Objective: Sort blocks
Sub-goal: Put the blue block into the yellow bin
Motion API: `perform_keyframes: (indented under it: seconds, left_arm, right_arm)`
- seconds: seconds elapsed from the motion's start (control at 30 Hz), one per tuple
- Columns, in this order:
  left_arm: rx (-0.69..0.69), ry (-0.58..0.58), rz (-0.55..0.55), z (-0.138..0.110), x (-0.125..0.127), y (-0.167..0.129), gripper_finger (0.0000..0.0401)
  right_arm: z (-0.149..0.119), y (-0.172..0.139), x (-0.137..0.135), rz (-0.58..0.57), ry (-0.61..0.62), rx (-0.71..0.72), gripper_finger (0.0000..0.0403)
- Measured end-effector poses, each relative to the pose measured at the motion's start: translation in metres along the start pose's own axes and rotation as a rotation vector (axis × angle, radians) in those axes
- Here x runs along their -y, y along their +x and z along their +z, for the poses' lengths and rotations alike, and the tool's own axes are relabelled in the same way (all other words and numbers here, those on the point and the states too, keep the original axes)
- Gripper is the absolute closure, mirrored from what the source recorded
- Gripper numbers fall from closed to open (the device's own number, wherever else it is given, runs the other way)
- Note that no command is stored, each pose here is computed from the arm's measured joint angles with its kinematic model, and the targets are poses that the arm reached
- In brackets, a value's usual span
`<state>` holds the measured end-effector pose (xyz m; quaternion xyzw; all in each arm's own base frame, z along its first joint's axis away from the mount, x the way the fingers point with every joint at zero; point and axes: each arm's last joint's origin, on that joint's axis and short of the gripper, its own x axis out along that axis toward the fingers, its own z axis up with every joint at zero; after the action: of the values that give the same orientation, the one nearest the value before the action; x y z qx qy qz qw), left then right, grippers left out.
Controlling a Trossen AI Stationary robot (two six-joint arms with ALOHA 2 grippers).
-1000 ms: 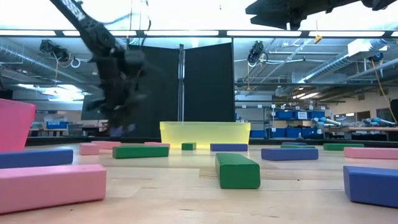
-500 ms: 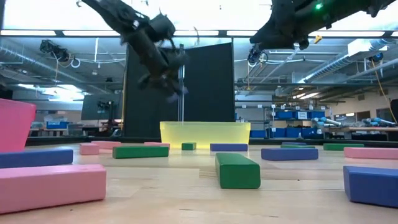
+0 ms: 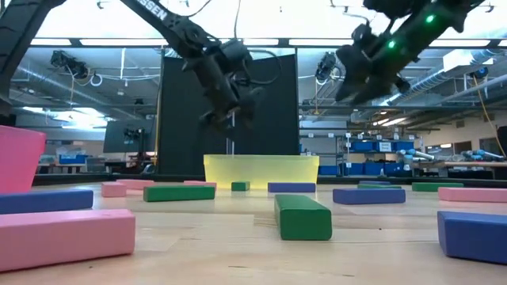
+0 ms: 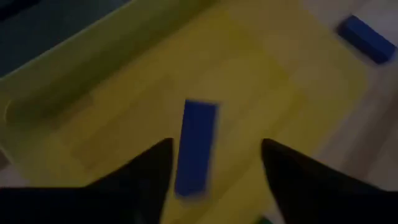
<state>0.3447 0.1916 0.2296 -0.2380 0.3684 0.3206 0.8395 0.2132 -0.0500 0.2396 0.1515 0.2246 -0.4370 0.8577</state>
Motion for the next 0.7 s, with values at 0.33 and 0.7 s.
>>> perform_keyframes:
  seconds: [0.33,0.7]
  left_arm:
    - [0.184,0.093,-0.024,-0.007,0.026,-0.087,0.0075]
    - [0.198,0.136,-0.117,-0.077,0.064,-0.129,0.0106]
  right_arm:
    - [-0.009,0.054,0.047,-0.088,0.126,-0.402,0.0117]
    - [-0.020,0.112,0.056,-0.179,0.065,-0.722,0.0085]
